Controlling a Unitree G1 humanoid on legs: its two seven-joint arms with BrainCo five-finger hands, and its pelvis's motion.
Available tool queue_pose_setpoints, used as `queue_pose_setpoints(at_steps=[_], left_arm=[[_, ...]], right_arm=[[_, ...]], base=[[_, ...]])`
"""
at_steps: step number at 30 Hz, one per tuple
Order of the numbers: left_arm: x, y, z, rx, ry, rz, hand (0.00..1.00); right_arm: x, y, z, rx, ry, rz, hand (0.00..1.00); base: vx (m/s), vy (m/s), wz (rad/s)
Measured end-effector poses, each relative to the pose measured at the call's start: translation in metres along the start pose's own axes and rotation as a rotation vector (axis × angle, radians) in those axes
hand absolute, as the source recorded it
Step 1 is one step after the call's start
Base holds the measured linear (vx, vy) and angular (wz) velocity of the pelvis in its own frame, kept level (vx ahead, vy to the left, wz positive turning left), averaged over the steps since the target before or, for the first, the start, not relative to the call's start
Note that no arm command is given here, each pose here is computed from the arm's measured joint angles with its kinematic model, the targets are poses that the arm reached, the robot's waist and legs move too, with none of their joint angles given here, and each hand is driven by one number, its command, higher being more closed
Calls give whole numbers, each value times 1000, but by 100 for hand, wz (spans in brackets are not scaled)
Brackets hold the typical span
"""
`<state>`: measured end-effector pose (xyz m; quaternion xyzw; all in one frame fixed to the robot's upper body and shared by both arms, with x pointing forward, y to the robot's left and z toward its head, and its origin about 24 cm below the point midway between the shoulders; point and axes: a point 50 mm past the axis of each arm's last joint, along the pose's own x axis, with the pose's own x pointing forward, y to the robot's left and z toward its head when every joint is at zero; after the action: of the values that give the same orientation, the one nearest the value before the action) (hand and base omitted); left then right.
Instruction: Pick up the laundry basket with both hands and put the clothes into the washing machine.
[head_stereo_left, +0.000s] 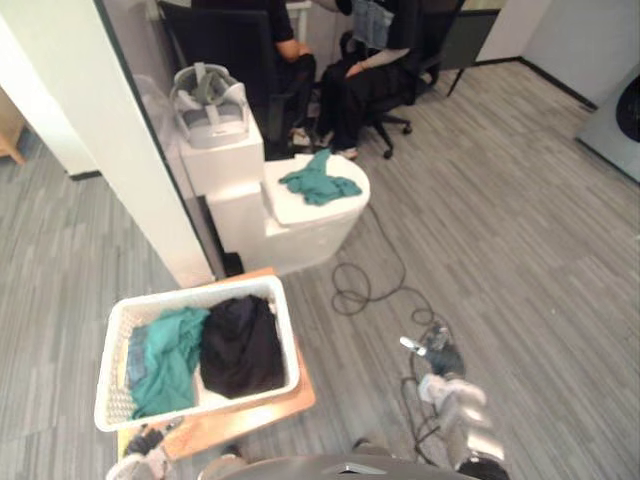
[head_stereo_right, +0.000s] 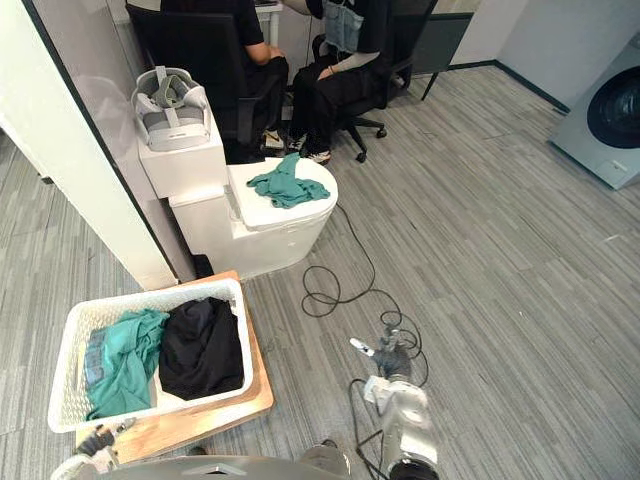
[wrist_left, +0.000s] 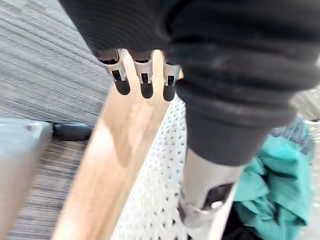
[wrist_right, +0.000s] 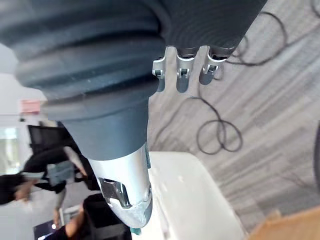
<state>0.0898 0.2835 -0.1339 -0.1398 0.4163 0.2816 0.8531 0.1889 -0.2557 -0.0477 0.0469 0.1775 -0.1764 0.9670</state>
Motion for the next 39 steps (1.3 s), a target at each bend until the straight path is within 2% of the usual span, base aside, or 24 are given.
queue_pose_setpoints(at_steps=[3,6,12,18,23,27,31,39], left_arm=[[-10,11,37,78,-169,-93,0],[-20,22,45,146,-212,-164,0],[-30,26,13,233,-88,-290,0],[-36,36,-22,274,66,-301,0],[-37,34,-20,278,56,-313,0],[-42,21,11,262,-103,-363,0],[-53,10,67,190,-380,-401,0],[-73,32,124,174,-643,-304,0]], right_arm=[[-9,-23,21,-65,-92,-50,0],[-18,-33,31,-116,-139,-30,0],[-31,-40,29,-191,-140,43,0],[-35,-37,33,-259,-146,100,0],[-39,-30,55,-276,-249,124,0],[-46,-20,81,-296,-378,152,0],[-52,-12,96,-304,-468,190,0],[-56,-3,112,-360,-536,288,0]], base=[[-19,-8,6],[-45,2,1],[-35,-7,14],[-4,-1,1],[0,0,0],[17,0,3],[9,0,10],[-23,5,4]])
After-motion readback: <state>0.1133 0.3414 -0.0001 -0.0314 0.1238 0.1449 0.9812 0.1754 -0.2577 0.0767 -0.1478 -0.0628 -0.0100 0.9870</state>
